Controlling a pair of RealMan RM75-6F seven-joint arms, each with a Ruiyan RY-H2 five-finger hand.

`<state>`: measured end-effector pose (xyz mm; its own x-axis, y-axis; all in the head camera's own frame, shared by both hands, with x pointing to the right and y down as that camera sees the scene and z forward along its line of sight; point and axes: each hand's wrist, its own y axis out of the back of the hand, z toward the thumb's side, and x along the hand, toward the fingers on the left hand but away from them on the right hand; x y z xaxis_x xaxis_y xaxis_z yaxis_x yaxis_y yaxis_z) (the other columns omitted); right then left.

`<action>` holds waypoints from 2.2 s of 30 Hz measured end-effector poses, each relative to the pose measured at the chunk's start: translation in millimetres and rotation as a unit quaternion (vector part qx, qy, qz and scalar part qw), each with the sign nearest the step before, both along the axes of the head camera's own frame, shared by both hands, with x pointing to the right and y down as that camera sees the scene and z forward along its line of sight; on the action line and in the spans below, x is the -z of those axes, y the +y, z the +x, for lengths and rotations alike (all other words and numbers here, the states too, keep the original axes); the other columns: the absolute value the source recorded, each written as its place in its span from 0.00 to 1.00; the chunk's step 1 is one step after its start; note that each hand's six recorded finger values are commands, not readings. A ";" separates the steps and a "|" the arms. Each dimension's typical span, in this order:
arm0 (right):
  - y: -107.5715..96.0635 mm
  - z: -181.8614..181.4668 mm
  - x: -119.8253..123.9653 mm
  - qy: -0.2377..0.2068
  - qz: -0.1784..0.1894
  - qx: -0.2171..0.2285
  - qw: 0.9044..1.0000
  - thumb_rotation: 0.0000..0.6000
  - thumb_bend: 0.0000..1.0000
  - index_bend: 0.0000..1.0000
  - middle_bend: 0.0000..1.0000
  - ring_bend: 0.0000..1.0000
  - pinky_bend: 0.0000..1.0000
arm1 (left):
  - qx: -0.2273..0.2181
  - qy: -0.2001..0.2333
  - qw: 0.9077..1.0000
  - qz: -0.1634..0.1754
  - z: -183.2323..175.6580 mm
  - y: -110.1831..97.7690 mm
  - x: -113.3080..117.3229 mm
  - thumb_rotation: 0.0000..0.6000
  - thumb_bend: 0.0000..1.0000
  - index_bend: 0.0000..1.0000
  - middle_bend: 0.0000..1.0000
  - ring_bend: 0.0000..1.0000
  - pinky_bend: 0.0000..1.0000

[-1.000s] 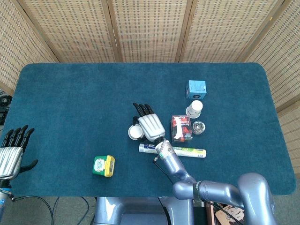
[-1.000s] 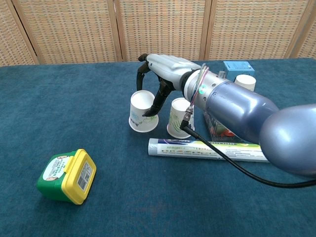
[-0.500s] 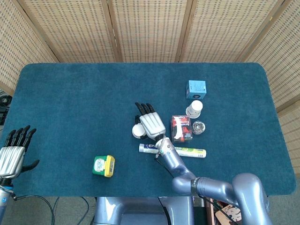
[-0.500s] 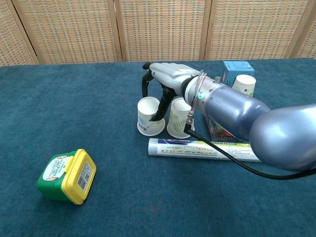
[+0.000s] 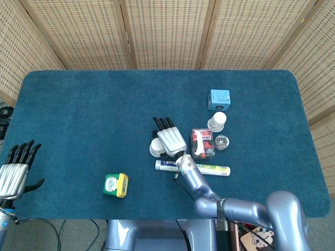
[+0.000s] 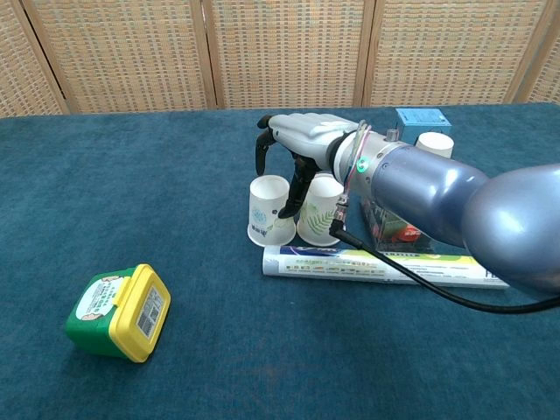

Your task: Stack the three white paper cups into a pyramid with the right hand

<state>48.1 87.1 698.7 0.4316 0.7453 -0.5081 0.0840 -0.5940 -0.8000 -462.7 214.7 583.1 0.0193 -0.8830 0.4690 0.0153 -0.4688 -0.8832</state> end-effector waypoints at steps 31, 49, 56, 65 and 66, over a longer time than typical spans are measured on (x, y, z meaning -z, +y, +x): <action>-53.1 41.6 66.1 0.032 0.077 -0.031 0.996 1.00 0.16 0.35 0.00 0.00 0.00 | 0.000 -0.001 1.000 0.021 -1.2 -1.6 7.1 1.00 0.22 0.00 0.00 0.00 0.00; -79.8 159.9 33.2 0.145 0.062 -0.102 0.982 1.00 0.16 0.35 0.00 0.00 0.00 | -0.010 -0.004 1.000 0.021 5.2 0.0 6.1 1.00 0.22 0.00 0.00 0.00 0.00; -80.2 173.0 22.2 0.157 0.054 -0.107 0.980 1.00 0.16 0.35 0.00 0.00 0.00 | -0.012 -0.006 1.000 0.022 6.2 0.2 5.7 1.00 0.22 0.00 0.00 0.00 0.00; -86.3 185.1 6.3 0.168 0.050 -0.114 0.978 1.00 0.16 0.35 0.00 0.00 0.00 | -0.016 -0.011 1.000 0.022 8.7 0.3 4.3 1.00 0.22 0.00 0.00 0.00 0.00; -87.6 186.8 4.0 0.170 0.049 -0.115 0.977 1.00 0.16 0.35 0.00 0.00 0.00 | -0.017 -0.012 1.000 0.022 9.1 0.4 4.1 1.00 0.22 0.00 0.00 0.00 0.00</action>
<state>234.8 -0.6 694.7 0.0654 0.8552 -0.5141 -0.0737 -0.5097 -0.8572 -453.6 215.0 579.0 0.0391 -0.9017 0.4307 0.0518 -0.4286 -0.9020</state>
